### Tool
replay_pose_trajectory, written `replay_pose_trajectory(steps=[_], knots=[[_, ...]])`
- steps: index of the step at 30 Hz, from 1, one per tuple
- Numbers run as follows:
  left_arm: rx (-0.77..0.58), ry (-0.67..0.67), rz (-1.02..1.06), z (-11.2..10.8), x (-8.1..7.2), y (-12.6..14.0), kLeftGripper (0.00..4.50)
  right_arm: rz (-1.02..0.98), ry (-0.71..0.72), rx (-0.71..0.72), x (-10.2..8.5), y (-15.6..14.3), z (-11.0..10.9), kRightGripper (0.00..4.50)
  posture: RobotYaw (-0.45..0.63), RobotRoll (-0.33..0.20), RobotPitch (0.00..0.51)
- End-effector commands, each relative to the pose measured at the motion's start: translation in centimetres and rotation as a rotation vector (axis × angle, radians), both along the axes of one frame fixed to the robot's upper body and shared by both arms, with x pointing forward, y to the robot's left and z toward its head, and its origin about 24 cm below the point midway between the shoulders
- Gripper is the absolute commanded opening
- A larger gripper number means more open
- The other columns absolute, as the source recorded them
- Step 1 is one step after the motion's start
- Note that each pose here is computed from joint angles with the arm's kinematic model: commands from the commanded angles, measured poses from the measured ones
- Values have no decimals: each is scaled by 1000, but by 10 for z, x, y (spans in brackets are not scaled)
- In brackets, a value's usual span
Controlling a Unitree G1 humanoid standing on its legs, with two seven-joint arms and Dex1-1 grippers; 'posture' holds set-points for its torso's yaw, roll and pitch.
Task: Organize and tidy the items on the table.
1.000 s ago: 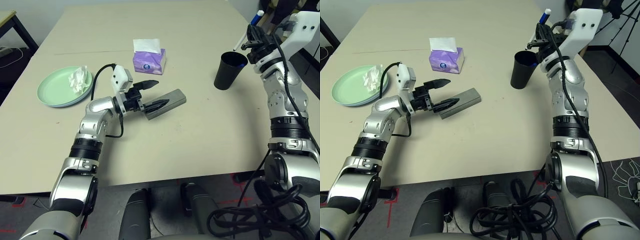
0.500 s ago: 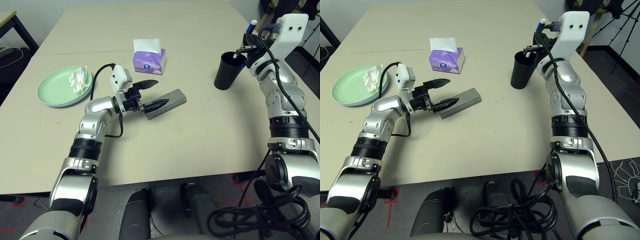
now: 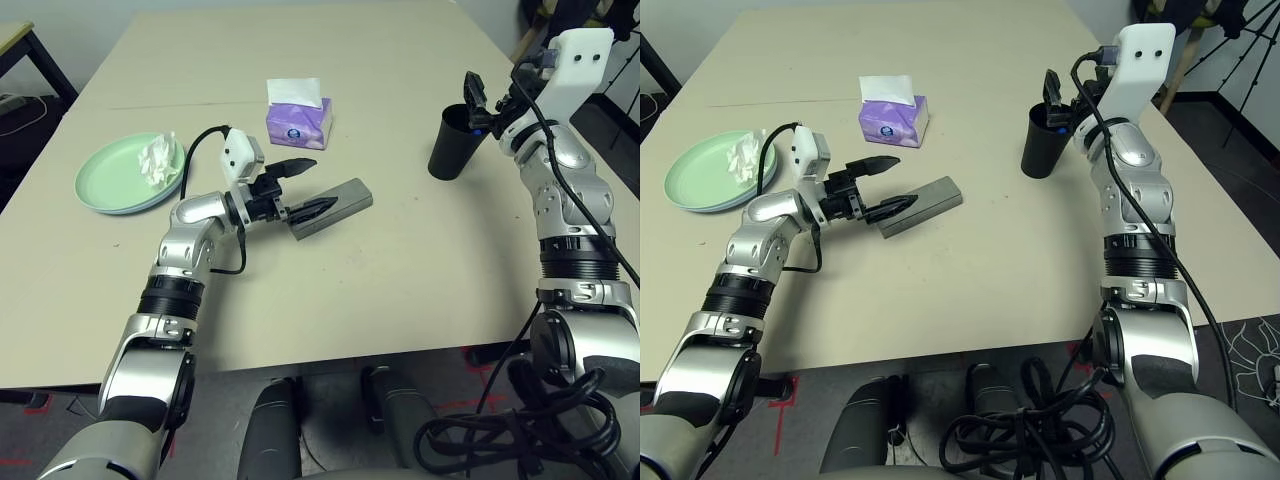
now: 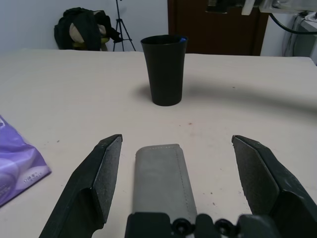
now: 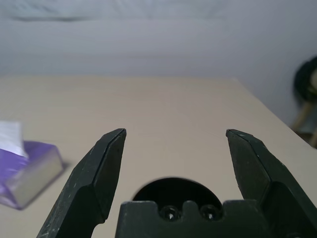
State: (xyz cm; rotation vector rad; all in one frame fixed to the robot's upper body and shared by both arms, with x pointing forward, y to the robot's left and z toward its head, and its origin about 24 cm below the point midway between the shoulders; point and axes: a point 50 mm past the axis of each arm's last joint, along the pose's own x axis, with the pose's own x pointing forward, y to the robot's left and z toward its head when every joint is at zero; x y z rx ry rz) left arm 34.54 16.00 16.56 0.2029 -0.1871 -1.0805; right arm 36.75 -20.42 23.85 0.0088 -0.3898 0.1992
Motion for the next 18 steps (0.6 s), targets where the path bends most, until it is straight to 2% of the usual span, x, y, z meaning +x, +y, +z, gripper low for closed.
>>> replay_pose_trajectory(steps=[1,4,9,14,18], knots=[[-40,-36,78,7,4,1,4500,227,-141,14,-18,14,1,4470,-39,0,96],[-112,-69,209,9,7,1,4500,281,-169,-20,-27,14,-15,4470,-31,0,96],[-274,-59,470,2,6,3,4500,192,-96,-24,-30,1,-49,4470,-8,0,99],[-374,-64,783,-5,5,23,4500,109,3,51,-35,-5,-75,4470,17,0,103],[-422,-61,999,-17,-3,43,4500,41,118,96,-39,-6,-95,4470,28,0,101]])
